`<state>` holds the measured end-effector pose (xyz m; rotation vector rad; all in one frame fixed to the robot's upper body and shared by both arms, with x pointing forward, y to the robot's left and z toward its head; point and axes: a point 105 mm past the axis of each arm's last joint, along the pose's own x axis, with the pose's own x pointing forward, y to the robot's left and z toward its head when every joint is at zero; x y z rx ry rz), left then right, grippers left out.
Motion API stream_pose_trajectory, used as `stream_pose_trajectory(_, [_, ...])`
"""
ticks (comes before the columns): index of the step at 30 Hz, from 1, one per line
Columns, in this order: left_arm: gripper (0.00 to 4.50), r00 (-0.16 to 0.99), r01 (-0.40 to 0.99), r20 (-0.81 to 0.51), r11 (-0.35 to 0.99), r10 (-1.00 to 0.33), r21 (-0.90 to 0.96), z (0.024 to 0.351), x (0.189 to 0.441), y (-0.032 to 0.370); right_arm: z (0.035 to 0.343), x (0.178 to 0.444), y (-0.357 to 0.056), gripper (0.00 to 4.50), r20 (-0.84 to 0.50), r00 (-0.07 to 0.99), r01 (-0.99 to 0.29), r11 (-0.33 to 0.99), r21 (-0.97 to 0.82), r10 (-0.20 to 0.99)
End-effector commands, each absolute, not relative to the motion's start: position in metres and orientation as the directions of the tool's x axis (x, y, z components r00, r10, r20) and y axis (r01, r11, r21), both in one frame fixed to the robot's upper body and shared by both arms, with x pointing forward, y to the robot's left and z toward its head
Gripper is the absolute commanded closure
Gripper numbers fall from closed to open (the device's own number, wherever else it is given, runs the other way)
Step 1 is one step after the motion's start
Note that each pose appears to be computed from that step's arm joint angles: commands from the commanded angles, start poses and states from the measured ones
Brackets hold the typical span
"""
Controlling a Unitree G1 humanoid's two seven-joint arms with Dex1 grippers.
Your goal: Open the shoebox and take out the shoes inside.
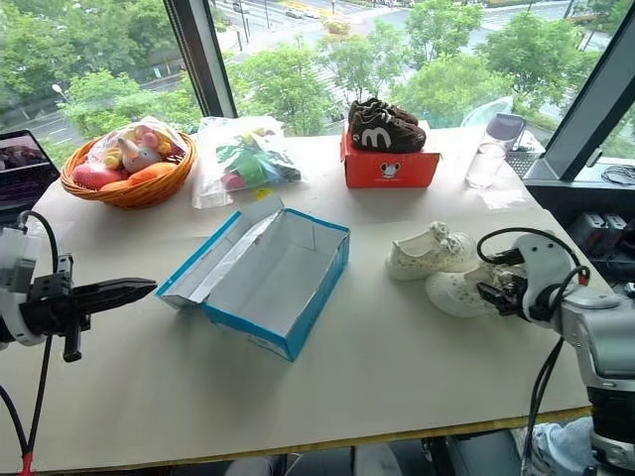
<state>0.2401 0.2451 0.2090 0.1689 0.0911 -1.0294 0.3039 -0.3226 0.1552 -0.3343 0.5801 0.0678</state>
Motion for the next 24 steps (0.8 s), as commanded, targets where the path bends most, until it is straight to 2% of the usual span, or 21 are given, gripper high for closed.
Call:
stream_pose_trajectory(1, [4.5,0.519,0.854,-0.144,0.502,-0.843,0.139,0.216,0.24,0.246,0.187,0.296,-0.328,0.83,-0.49,0.871,-0.171,0.92,-0.353,-0.026])
stream_pose_trajectory(12, [4.5,0.517,0.855,-0.143,0.5,-0.844,0.14,0.214,0.241,0.246,0.219,0.274,-0.306,0.83,-0.455,0.882,-0.322,0.864,-0.386,0.125])
stream_pose_trajectory(17, [4.5,0.518,0.854,-0.146,0.499,-0.843,0.145,0.215,0.242,0.246,0.253,0.276,-0.313,0.83,-0.329,0.937,-0.247,0.891,-0.381,0.119])
stream_pose_trajectory(22, [4.5,0.555,0.83,-0.138,0.536,-0.82,0.151,0.212,0.247,0.249,0.28,0.284,-0.3,0.83,-0.159,0.965,-0.248,0.917,-0.311,0.207])
stream_pose_trajectory(24, [4.5,0.58,0.813,-0.109,0.566,-0.807,0.133,0.208,0.251,0.246,0.281,0.295,-0.288,0.83,-0.102,0.966,-0.256,0.924,-0.285,0.236])
